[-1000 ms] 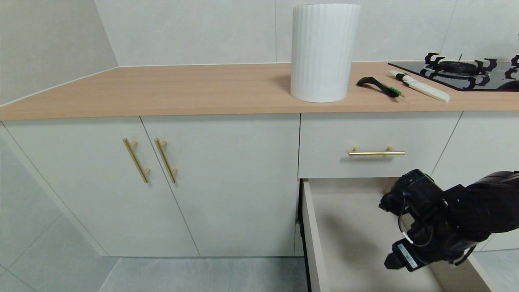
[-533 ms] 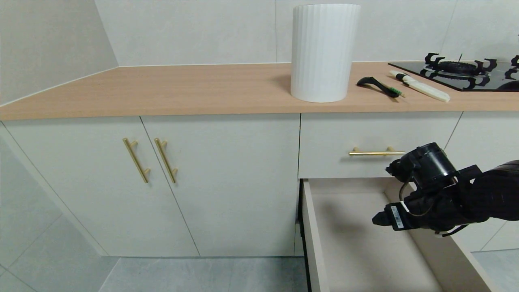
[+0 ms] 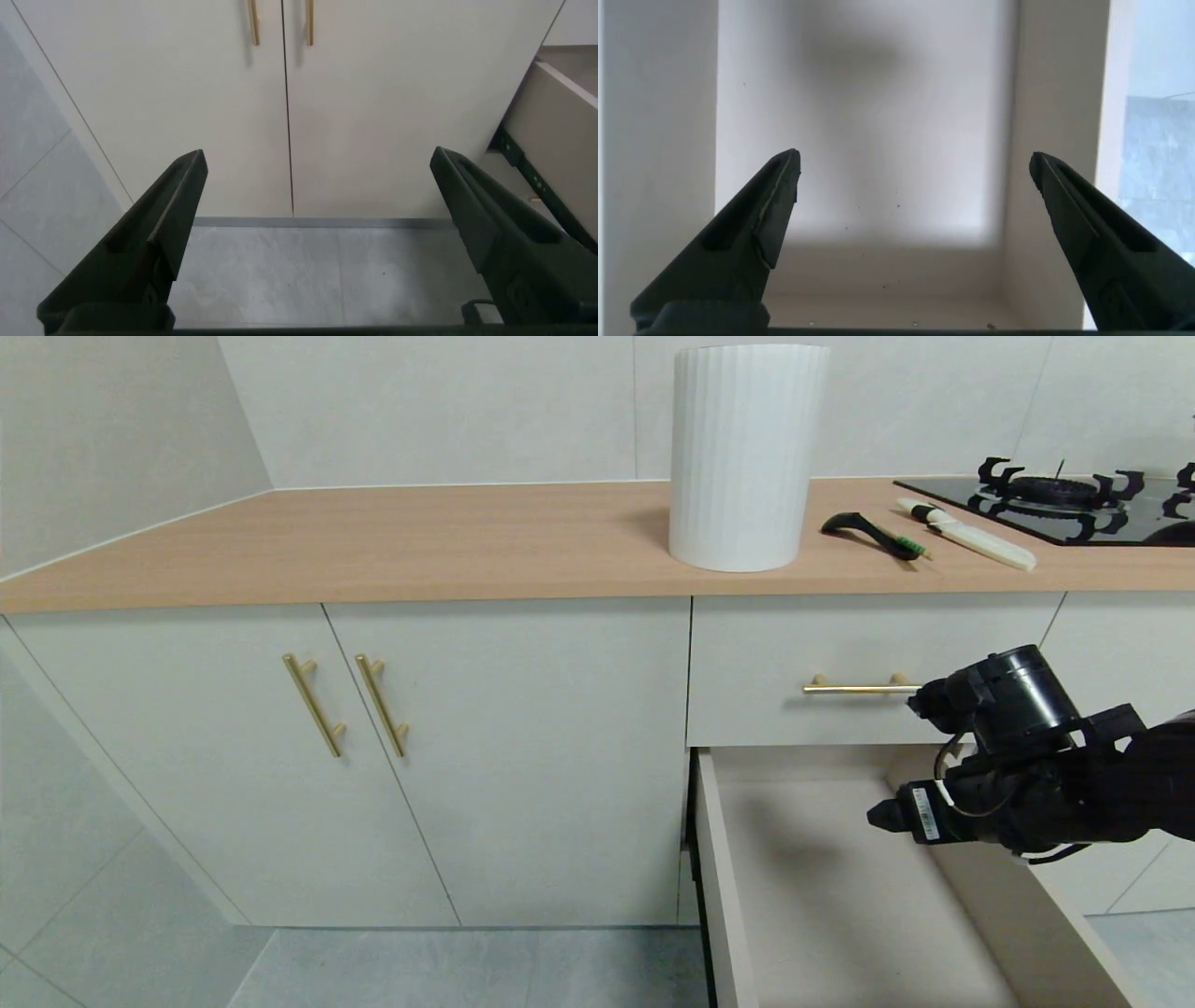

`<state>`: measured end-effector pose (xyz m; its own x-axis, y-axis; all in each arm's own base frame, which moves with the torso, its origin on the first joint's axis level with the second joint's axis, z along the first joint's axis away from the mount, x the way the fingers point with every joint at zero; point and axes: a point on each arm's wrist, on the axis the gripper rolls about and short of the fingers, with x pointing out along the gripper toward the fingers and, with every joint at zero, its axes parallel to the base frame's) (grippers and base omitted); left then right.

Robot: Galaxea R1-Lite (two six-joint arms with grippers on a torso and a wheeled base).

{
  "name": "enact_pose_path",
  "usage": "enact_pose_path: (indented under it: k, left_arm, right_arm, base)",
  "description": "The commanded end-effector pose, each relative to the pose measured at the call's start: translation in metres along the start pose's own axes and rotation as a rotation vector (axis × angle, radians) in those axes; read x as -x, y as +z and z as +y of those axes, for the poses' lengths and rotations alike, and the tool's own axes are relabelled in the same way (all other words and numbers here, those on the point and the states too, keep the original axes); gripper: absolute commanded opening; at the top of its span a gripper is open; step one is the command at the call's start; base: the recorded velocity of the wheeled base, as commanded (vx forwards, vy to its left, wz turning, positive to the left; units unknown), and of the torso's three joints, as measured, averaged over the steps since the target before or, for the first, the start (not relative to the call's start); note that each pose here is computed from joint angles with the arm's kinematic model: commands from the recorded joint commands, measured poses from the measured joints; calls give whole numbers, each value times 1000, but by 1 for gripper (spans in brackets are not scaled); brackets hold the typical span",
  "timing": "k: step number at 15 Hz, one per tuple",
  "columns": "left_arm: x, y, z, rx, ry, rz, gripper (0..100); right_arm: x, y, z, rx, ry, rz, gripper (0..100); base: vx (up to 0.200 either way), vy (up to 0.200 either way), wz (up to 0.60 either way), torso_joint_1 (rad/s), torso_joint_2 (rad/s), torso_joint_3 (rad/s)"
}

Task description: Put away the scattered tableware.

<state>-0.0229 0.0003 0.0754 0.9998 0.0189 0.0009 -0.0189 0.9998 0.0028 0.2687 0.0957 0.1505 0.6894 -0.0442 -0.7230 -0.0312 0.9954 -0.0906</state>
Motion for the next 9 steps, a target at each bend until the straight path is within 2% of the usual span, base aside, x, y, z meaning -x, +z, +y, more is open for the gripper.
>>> enact_pose_path:
  k: [1, 5, 9]
  left_arm:
    - [0, 0, 0, 0, 1, 1, 100]
    - [0, 0, 0, 0, 1, 1, 100]
    - [0, 0, 0, 0, 1, 1, 100]
  right_arm:
    - [7, 1, -2, -5, 4, -20, 100]
    - [7, 2, -2, -6, 1, -22, 100]
    - [8, 2, -2, -7, 2, -26, 100]
  base:
    - [0, 0, 0, 32, -129, -100]
    - [0, 0, 0, 87, -275, -276]
    - [0, 0, 0, 138, -524, -299]
